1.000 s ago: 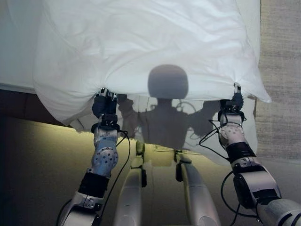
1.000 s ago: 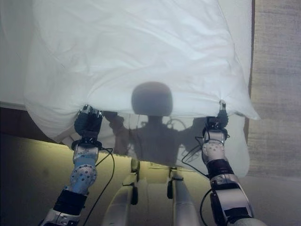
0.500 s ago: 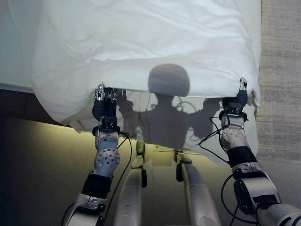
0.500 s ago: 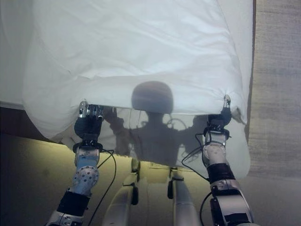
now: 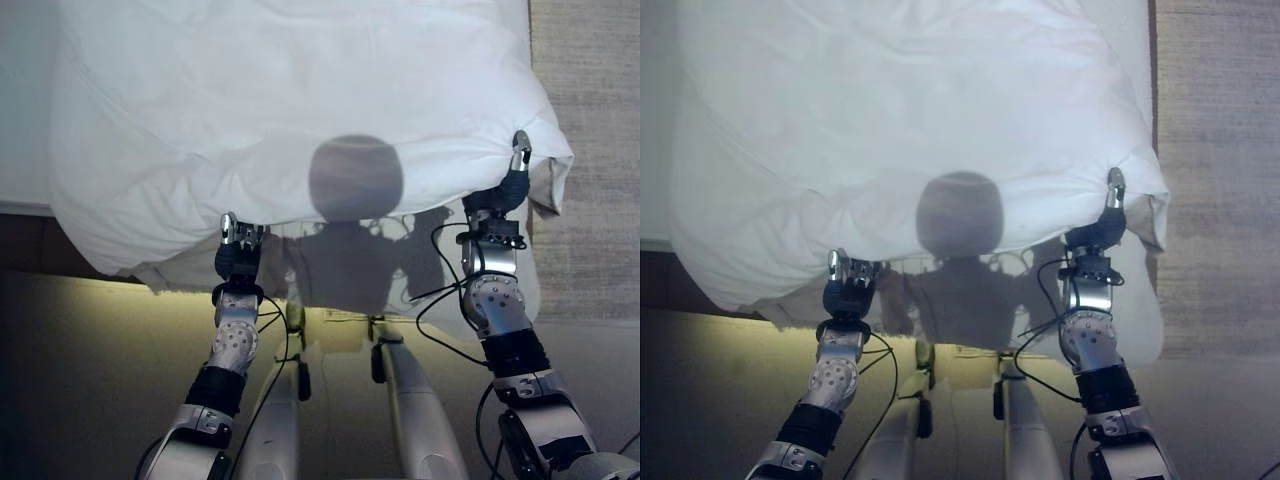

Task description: Make the bed

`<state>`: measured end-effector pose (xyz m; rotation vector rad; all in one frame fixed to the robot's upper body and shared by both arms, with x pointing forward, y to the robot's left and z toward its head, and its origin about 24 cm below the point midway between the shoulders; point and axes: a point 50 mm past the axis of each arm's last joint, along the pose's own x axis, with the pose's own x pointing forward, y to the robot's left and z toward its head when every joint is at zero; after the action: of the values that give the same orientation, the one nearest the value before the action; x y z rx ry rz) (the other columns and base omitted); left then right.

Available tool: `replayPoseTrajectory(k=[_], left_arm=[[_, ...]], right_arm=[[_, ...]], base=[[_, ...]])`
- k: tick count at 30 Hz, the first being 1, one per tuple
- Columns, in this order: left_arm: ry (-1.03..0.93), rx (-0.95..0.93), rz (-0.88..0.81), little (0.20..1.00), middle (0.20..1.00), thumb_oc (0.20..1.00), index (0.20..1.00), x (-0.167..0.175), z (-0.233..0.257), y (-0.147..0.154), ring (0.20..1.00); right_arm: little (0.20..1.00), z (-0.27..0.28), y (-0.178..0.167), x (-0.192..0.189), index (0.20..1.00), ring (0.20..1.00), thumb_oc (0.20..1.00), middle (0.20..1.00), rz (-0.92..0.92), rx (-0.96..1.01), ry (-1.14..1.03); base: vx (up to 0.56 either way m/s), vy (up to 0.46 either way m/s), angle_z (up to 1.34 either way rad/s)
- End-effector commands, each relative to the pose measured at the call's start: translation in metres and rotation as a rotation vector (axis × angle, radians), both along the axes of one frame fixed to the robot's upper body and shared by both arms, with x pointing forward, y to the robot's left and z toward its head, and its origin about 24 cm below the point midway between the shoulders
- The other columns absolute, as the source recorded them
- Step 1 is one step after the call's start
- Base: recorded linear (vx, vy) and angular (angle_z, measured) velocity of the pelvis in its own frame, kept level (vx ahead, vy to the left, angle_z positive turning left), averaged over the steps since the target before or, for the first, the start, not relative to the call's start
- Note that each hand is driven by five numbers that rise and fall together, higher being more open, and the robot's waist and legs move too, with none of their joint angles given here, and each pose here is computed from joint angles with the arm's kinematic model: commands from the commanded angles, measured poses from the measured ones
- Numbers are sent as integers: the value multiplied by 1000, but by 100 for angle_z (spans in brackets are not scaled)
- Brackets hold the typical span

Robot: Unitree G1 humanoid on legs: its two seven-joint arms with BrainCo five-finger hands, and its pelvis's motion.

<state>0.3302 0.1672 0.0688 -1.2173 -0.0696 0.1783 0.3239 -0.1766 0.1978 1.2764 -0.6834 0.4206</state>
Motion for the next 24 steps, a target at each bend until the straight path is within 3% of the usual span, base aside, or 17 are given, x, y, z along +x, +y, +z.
replayPoseTrajectory(k=[1,10,15,24], left_arm=[[63,6,-36,1000,1000,1000,1000,2,-16,1,1000],[177,-125,52,1000,1000,1000,1000,22,-13,4,1000],[107,-131,113,1000,1000,1000,1000,28,8,8,1000],[-81,-111,303,1000,1000,1000,1000,30,36,55,1000]], right_arm=[[200,22,3,-26,200,200,200,200,20,-59,-226],[200,30,22,-35,200,200,200,200,108,-109,-276],[200,24,24,-38,200,200,200,200,115,-94,-258],[200,16,27,-45,200,200,200,200,124,-77,-258]], base=[[11,-2,-9],[3,-3,-2],[1,-2,-1],[0,0,0]])
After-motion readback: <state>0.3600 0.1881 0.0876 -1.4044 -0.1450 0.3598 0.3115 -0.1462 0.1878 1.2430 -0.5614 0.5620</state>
